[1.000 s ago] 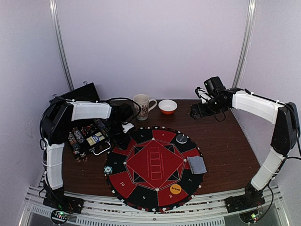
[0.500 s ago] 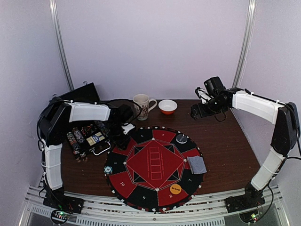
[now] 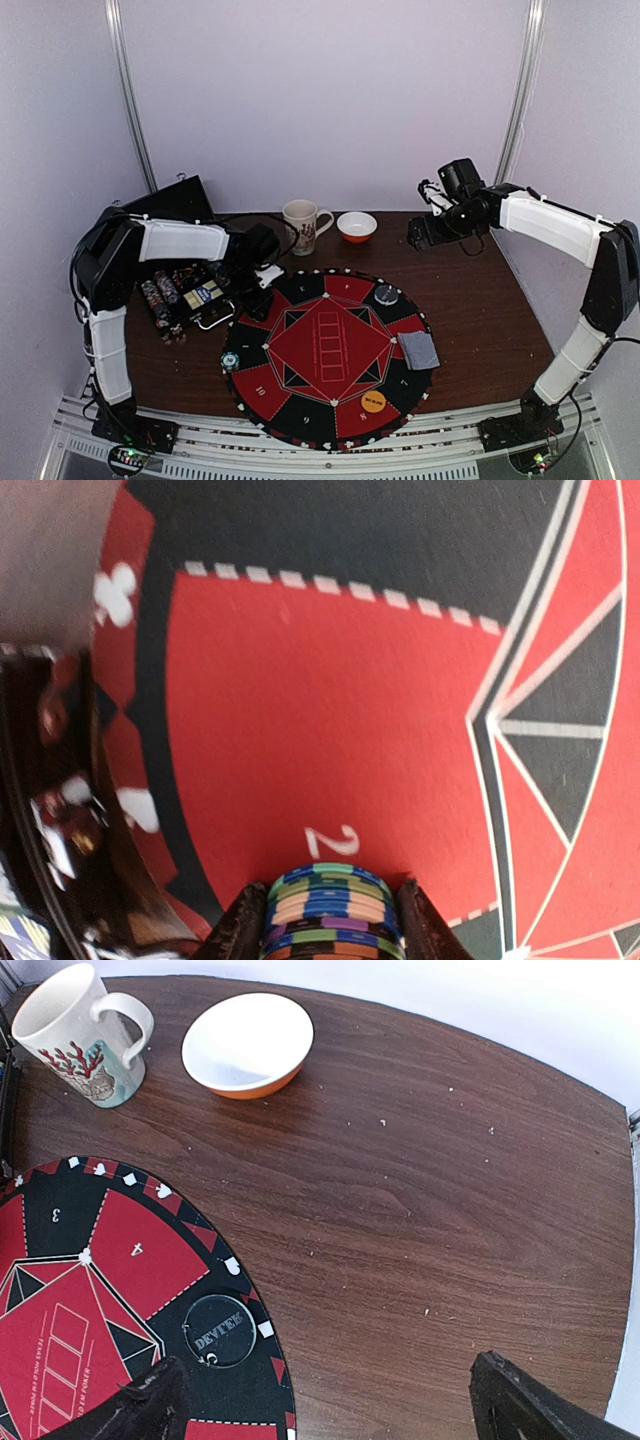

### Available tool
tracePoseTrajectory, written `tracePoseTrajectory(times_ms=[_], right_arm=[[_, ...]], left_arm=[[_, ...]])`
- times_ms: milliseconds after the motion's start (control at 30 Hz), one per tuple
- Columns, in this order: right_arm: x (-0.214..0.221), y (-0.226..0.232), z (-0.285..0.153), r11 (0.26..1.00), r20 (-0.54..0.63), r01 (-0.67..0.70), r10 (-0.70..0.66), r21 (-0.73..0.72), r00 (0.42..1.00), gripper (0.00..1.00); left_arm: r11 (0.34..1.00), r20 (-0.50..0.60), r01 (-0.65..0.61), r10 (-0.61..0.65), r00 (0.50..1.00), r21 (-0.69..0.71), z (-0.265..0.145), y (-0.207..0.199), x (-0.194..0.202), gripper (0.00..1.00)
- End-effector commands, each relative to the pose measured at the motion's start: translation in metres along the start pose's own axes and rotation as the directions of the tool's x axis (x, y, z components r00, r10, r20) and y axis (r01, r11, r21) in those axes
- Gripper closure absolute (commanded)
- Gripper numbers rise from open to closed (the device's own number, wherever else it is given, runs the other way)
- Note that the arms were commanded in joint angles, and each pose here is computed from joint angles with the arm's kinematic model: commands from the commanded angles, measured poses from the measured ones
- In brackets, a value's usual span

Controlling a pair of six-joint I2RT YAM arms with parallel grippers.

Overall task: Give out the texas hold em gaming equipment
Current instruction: Move the poker chips pile to position 1.

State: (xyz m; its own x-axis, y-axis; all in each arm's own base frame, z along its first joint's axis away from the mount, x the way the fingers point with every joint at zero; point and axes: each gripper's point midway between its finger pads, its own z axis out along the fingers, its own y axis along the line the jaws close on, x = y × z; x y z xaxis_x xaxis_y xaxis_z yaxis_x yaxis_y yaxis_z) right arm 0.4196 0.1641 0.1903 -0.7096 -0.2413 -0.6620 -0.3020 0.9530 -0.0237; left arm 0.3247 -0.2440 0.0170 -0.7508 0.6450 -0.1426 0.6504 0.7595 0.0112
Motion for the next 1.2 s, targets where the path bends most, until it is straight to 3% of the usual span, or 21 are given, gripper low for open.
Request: tracePoseTrajectory(times_ms=[0, 333, 500, 700, 967, 1167], right_arm=[[-0.004, -0.003, -0.014, 1.000, 0.027, 0.002, -0.003, 0.021, 1.000, 0.00], [-0.001, 0.023, -0.030, 0.995, 0.041, 0.008, -0.004, -0.100, 0.999, 0.00], [0.022, 0.073, -0.039, 0.972, 0.007, 0.094, -0.095, -0.217, 0.995, 0.00], [0.082, 0.121, -0.042, 0.940, -0.162, 0.198, -0.249, -0.277, 0.955, 0.01], [0.169, 0.173, -0.060, 0.883, -0.289, 0.247, -0.376, -0.398, 0.880, 0.01], [0.227, 0.196, -0.060, 0.869, -0.379, 0.279, -0.439, -0.408, 0.814, 0.02]], left_arm=[[0.997, -0.211, 0.036, -0.021, 0.977, 0.071, 0.003, -0.020, 0.067, 1.00], [0.989, -0.264, 0.137, -0.119, 0.957, 0.053, -0.010, -0.023, 0.108, 1.00], [0.988, -0.264, 0.148, -0.133, 0.955, 0.036, -0.007, -0.021, 0.114, 0.98], [0.986, -0.208, 0.153, -0.139, 0.968, 0.058, -0.008, -0.024, 0.100, 0.67], [0.987, -0.110, 0.139, -0.129, 0.985, 0.085, -0.026, -0.026, 0.076, 0.44], [0.986, 0.006, 0.123, -0.124, 0.992, 0.116, -0.052, -0.029, 0.045, 0.36]])
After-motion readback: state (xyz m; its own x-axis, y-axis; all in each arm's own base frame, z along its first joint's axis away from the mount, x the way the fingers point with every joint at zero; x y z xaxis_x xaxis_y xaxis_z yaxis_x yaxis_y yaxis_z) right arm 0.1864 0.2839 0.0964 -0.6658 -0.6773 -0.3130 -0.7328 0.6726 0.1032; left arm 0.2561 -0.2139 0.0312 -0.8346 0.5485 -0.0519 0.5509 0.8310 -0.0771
